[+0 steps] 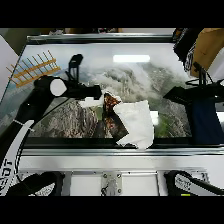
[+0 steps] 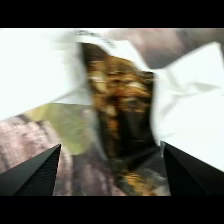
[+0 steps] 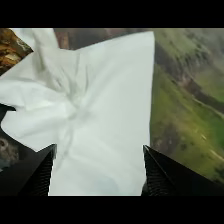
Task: Fold the clothes and pants, and hang the long-sleeved shirts on hangers.
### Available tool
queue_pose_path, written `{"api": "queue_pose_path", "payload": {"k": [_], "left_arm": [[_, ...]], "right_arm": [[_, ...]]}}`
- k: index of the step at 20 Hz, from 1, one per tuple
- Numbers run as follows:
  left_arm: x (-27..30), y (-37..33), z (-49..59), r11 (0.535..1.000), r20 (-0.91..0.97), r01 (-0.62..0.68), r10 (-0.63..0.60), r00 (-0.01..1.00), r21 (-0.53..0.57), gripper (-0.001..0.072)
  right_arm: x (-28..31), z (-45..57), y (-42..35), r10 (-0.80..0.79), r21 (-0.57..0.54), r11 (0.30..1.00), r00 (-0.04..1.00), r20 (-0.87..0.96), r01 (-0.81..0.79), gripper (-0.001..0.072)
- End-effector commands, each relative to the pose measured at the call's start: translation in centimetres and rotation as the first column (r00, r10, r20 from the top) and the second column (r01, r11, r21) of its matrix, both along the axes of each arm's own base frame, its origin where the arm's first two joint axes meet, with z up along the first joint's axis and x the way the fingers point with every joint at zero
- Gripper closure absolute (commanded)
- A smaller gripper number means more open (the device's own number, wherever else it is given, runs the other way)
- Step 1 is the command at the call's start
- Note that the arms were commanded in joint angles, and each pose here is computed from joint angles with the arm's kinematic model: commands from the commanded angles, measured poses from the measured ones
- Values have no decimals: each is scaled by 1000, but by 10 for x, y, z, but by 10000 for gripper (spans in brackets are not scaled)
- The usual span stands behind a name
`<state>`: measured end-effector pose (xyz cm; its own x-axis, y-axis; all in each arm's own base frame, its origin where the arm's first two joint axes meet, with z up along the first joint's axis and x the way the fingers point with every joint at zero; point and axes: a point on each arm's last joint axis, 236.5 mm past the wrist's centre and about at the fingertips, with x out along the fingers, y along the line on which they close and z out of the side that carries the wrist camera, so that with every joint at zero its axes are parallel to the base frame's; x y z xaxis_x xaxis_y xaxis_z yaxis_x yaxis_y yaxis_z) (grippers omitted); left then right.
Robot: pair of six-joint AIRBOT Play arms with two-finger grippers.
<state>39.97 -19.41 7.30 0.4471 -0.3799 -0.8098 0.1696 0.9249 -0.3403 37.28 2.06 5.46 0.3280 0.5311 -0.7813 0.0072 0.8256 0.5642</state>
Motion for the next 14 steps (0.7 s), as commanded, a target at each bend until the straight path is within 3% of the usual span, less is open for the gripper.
{"api": "queue_pose_path", "payload": {"k": [1, 4, 7, 8, 10, 14], "left_arm": [[24, 77, -45, 982, -51, -186, 186, 981, 21, 23], [47, 111, -90, 970, -109, -234, 239, 965, 60, 23], [81, 112, -105, 980, -96, -181, 189, 977, 88, 23], [91, 106, -109, 982, -97, -166, 174, 980, 90, 23], [105, 99, -122, 985, -128, -152, 161, 979, 81, 23], [122, 64, -139, 997, -197, -78, 72, 978, -22, 23]], "right_arm": [[-26, -36, -20, -80, 42, 995, 990, -117, 85, 137], [-44, -76, -16, -131, 45, 989, 972, -195, 142, 138], [-60, -102, -12, -144, 29, 987, 959, -244, 156, 140], [-66, -111, -12, -140, 12, 989, 955, -262, 148, 165], [-77, -125, -9, -127, -13, 992, 949, -290, 129, 392], [-85, -139, 15, -57, -43, 998, 953, -297, 46, 396]]}}
